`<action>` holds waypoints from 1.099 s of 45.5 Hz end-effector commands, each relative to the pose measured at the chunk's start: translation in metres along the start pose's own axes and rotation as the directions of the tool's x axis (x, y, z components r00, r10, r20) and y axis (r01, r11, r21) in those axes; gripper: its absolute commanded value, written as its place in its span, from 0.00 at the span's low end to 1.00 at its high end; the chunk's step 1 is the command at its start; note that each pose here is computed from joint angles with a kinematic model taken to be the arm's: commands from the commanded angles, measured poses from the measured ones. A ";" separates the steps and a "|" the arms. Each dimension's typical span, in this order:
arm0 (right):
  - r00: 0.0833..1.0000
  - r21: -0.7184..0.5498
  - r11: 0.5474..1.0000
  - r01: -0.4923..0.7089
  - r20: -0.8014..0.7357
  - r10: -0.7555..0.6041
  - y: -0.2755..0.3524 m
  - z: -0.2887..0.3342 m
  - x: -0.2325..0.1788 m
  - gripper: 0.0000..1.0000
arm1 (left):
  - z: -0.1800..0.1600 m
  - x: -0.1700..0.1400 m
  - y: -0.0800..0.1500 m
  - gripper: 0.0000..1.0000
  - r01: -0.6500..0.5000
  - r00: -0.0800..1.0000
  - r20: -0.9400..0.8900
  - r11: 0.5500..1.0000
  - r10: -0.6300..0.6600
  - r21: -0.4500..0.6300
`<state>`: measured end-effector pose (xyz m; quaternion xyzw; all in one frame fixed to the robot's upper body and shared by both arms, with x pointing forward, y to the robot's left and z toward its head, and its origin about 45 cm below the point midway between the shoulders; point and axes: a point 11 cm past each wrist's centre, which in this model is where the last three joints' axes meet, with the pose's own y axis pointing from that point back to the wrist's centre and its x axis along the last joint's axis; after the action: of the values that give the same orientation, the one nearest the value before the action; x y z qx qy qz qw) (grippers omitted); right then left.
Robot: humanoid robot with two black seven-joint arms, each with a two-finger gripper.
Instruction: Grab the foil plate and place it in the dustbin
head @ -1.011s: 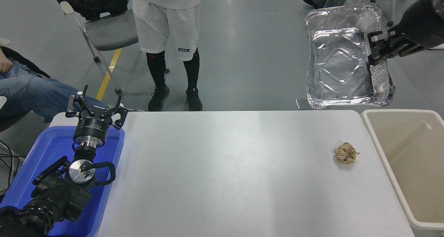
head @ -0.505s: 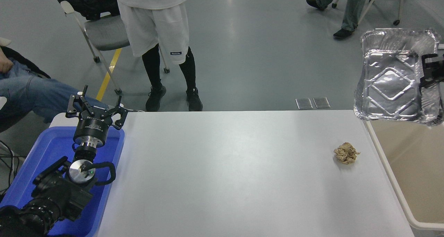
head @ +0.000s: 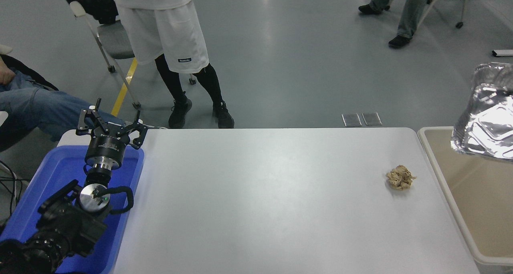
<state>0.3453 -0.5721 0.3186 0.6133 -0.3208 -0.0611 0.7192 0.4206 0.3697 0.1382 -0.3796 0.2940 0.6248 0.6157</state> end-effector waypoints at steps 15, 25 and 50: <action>0.956 -0.069 0.996 -0.060 0.283 0.077 -0.090 0.086 -0.055 0.00 | 0.000 0.000 0.000 0.99 0.000 1.000 0.000 1.000 0.000 -0.002; 0.894 -0.131 0.959 -0.250 0.348 0.281 -0.121 0.092 -0.063 0.00 | 0.000 0.000 0.000 0.99 0.000 1.000 -0.001 1.000 0.000 -0.003; 0.769 -0.209 0.866 -0.454 0.399 0.500 -0.168 0.073 -0.097 0.00 | 0.000 0.000 0.000 0.99 0.000 1.000 -0.001 1.000 0.000 -0.003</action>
<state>0.2894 -0.6363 0.1520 0.4583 -0.5840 -0.0233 0.6696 0.4206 0.3700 0.1384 -0.3808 0.2936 0.6249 0.6151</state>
